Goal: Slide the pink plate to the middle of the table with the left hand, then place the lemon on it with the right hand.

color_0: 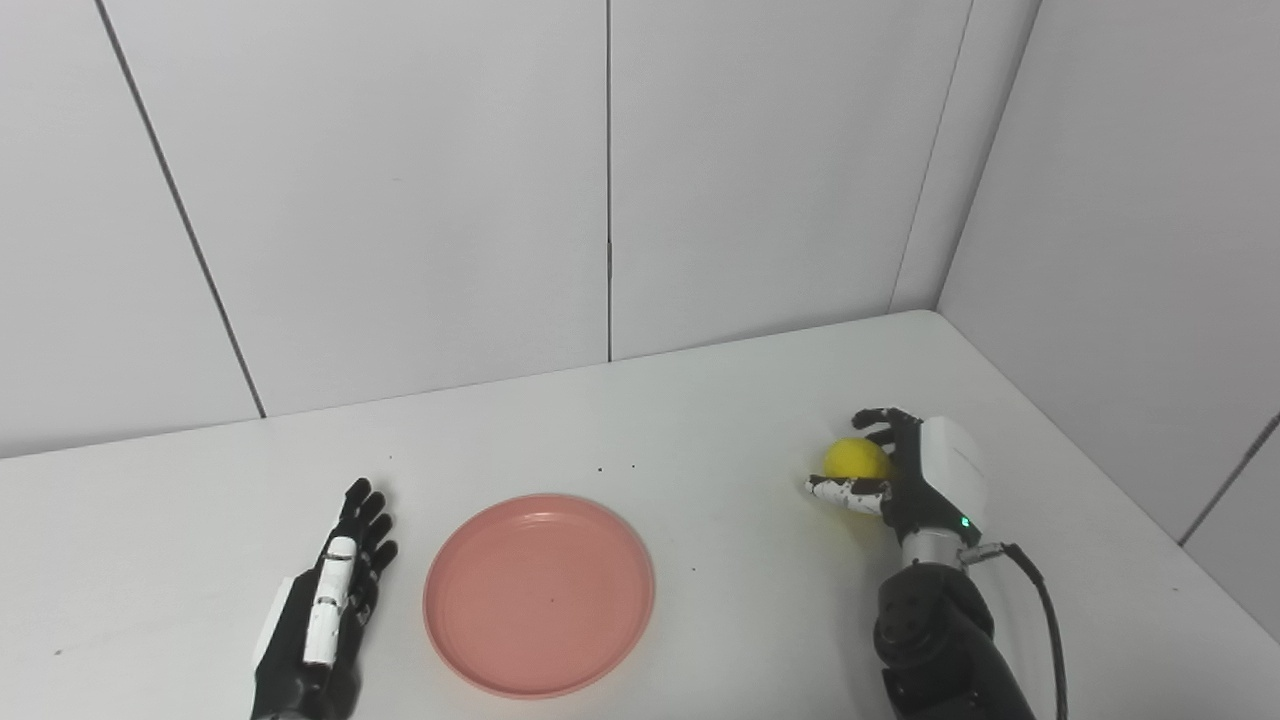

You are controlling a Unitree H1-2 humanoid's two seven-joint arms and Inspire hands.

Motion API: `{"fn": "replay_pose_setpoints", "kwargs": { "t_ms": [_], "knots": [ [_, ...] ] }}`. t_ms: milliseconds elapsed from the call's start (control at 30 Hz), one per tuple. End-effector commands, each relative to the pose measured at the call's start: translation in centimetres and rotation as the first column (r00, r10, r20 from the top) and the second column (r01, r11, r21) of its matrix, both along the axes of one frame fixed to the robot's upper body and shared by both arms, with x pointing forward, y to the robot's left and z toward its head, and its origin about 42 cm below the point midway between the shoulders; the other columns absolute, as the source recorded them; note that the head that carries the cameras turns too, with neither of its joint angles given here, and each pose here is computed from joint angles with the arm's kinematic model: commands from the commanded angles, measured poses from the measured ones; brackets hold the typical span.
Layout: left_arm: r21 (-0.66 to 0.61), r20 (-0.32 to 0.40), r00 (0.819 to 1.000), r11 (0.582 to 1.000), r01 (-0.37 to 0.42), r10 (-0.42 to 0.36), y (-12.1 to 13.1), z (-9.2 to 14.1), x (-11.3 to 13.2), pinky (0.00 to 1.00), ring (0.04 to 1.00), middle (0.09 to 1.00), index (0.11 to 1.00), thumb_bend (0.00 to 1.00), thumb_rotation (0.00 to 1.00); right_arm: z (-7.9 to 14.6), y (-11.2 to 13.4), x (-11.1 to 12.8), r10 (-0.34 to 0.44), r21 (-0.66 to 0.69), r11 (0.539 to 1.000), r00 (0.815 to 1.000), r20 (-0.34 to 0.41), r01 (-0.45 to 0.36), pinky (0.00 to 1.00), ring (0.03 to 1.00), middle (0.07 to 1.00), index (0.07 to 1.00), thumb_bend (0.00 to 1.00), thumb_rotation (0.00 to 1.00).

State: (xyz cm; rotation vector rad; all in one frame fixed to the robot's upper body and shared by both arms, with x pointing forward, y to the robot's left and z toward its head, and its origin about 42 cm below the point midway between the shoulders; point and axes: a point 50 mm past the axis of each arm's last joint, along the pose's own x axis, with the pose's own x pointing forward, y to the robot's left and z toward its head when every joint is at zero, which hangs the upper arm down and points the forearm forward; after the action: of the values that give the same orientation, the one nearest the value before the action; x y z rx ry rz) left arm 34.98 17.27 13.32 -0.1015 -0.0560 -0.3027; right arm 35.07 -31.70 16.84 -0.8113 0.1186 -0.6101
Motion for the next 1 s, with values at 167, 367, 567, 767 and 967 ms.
{"fn": "replay_pose_setpoints", "kwargs": {
  "t_ms": [167, 367, 567, 767, 967],
  "knots": [
    [-0.022, 0.031, 0.999, 1.0, 0.01, -0.009, -0.3, 1.1, 0.4, 1.0, 1.0, 1.0, 1.0, 0.42, 1.0, 2.0, 0.3, 0.2, 0.022, -0.048, 0.999, 0.987, 0.159, -0.015, 0.11, 0.443, 0.532, 0.582, 0.5, 0.0],
    [-0.018, 0.029, 1.0, 1.0, 0.01, -0.009, -0.4, 1.1, 0.3, 1.0, 1.0, 1.0, 1.0, 0.42, 1.0, 2.1, 0.5, 0.1, 0.027, -0.038, 0.999, 0.985, 0.17, -0.021, 0.11, 0.443, 0.487, 0.582, 0.53, 0.0],
    [-0.02, 0.028, 1.0, 1.0, 0.012, -0.011, -0.7, 1.2, 0.1, 1.0, 1.0, 1.0, 1.0, 0.42, 1.0, 2.7, 1.2, -0.2, 0.078, -0.048, 0.996, 0.973, 0.219, -0.07, 0.11, 0.443, 0.479, 0.583, 0.53, 0.0],
    [-0.017, 0.03, 0.999, 1.0, 0.021, -0.021, -1.2, 1.0, 0.0, 1.0, 1.0, 1.0, 1.0, 0.45, 1.0, 3.3, 3.1, -0.8, 0.169, -0.073, 0.985, 0.948, 0.269, -0.155, 0.15, 0.443, 0.449, 0.511, 0.52, 0.0],
    [-0.01, 0.036, 0.999, 1.0, 0.026, -0.025, -1.8, 0.6, 0.0, 1.0, 1.0, 1.0, 1.0, 0.48, 1.0, 3.7, 4.7, -1.0, 0.268, -0.036, 0.962, 0.916, 0.297, -0.27, 0.15, 0.443, 0.428, 0.529, 0.51, 0.0]
  ]
}}
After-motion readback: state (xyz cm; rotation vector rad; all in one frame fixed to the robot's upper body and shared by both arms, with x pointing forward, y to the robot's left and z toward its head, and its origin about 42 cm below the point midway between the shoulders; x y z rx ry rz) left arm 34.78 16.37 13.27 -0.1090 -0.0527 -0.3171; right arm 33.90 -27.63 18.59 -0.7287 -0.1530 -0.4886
